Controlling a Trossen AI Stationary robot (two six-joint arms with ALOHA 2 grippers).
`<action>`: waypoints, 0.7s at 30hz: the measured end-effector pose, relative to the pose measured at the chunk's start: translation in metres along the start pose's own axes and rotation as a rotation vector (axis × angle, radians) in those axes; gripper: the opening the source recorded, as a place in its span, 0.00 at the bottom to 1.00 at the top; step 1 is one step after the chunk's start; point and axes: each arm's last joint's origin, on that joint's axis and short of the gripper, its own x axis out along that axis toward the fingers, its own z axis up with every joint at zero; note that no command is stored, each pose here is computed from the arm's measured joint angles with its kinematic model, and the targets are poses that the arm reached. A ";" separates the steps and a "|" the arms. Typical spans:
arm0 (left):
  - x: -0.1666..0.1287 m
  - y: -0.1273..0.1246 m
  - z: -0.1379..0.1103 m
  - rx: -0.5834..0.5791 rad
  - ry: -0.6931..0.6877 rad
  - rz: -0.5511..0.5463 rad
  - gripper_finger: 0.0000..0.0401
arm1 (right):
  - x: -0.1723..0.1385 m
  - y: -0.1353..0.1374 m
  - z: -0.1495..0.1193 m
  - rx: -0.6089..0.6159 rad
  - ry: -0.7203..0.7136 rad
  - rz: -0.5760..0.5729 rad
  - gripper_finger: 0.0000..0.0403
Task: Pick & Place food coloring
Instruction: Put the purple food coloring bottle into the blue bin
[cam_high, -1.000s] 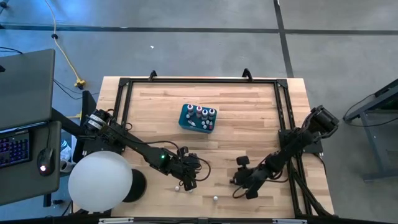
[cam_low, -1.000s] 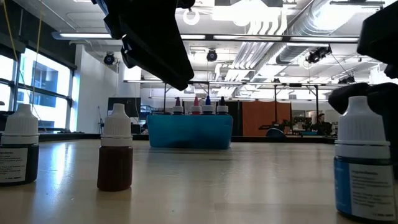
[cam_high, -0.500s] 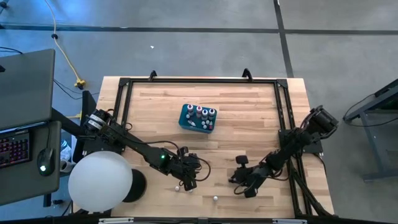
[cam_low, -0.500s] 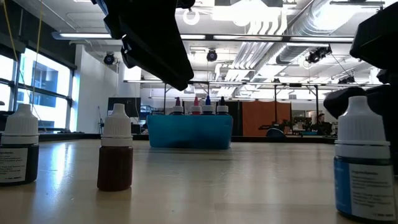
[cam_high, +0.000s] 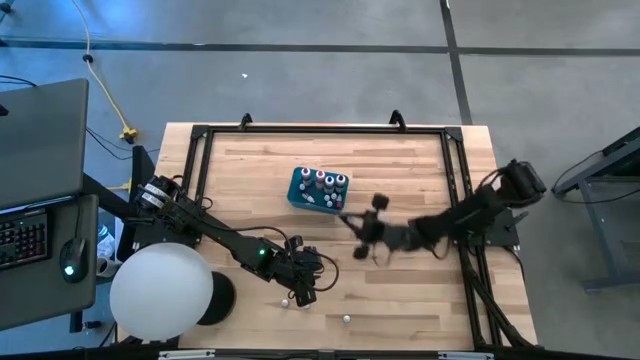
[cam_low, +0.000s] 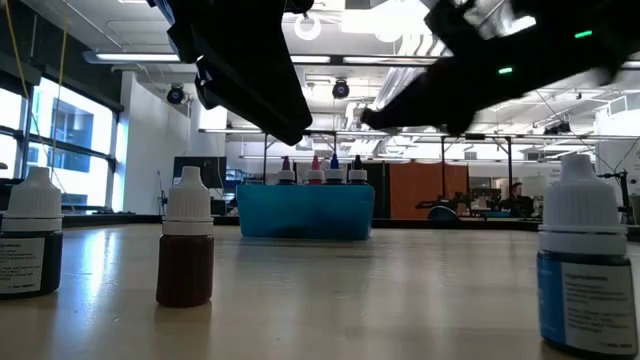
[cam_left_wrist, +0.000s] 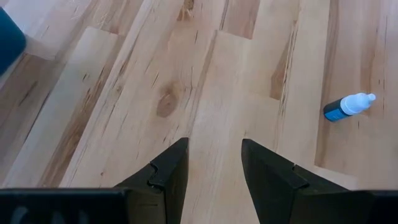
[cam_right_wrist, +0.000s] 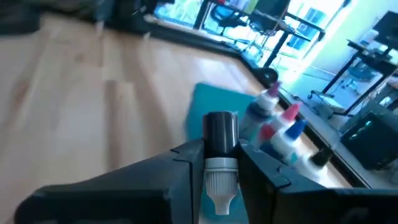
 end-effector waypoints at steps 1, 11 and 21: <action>0.000 0.000 0.000 0.000 0.000 0.000 0.36 | 0.008 -0.009 0.000 0.021 -0.007 0.007 0.18; 0.000 0.000 0.000 0.000 0.000 0.000 0.36 | 0.060 -0.062 -0.034 0.088 0.108 0.135 0.20; 0.000 0.000 0.000 0.006 0.001 0.000 0.36 | 0.073 -0.077 -0.049 0.123 0.150 0.110 0.31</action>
